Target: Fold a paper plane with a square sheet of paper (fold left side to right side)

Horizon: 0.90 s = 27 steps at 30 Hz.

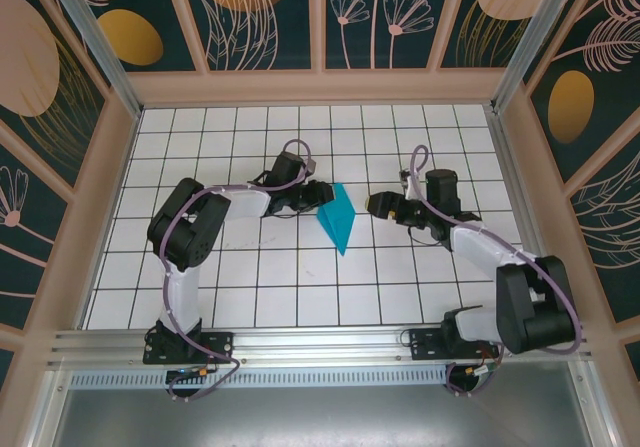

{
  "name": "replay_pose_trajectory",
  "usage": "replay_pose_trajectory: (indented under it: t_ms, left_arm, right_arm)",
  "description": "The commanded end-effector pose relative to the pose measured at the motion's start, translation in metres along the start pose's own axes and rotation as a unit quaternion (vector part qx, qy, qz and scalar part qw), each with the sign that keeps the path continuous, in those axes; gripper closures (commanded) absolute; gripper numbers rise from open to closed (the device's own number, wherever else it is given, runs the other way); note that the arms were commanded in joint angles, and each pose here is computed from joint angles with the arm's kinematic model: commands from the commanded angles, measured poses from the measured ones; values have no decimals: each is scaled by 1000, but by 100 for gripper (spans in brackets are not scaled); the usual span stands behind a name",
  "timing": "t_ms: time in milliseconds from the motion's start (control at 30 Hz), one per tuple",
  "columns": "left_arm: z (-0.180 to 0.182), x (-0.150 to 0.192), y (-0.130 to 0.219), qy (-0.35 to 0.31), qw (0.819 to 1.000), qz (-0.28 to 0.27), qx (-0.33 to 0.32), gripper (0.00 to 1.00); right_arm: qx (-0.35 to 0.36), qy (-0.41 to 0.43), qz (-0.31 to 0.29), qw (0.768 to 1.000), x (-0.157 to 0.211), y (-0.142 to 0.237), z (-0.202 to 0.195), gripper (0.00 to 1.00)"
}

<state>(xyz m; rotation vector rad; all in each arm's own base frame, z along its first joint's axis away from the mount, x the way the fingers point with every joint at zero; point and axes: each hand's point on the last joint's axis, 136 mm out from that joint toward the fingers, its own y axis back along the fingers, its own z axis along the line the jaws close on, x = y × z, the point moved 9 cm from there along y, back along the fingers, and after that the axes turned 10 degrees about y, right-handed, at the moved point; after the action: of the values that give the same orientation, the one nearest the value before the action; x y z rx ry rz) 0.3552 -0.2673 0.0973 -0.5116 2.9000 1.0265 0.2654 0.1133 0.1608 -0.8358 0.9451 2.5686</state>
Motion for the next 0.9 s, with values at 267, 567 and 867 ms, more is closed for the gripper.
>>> replay_pose_trajectory:
  t_ms: [267, 567, 867]
  left_arm:
    - [18, 3, 16, -30, 999, 6, 25, 87]
    - [10, 4, 27, -102, 989, 34, 98, 88]
    - [6, 10, 31, -149, 978, 68, 131, 88]
  right_arm:
    - [-85, 39, 31, 995, -13, -38, -17, 32]
    - [-128, 64, 94, 985, -29, -86, -22, 35]
    - [-153, 64, 126, 978, -37, -118, -30, 38]
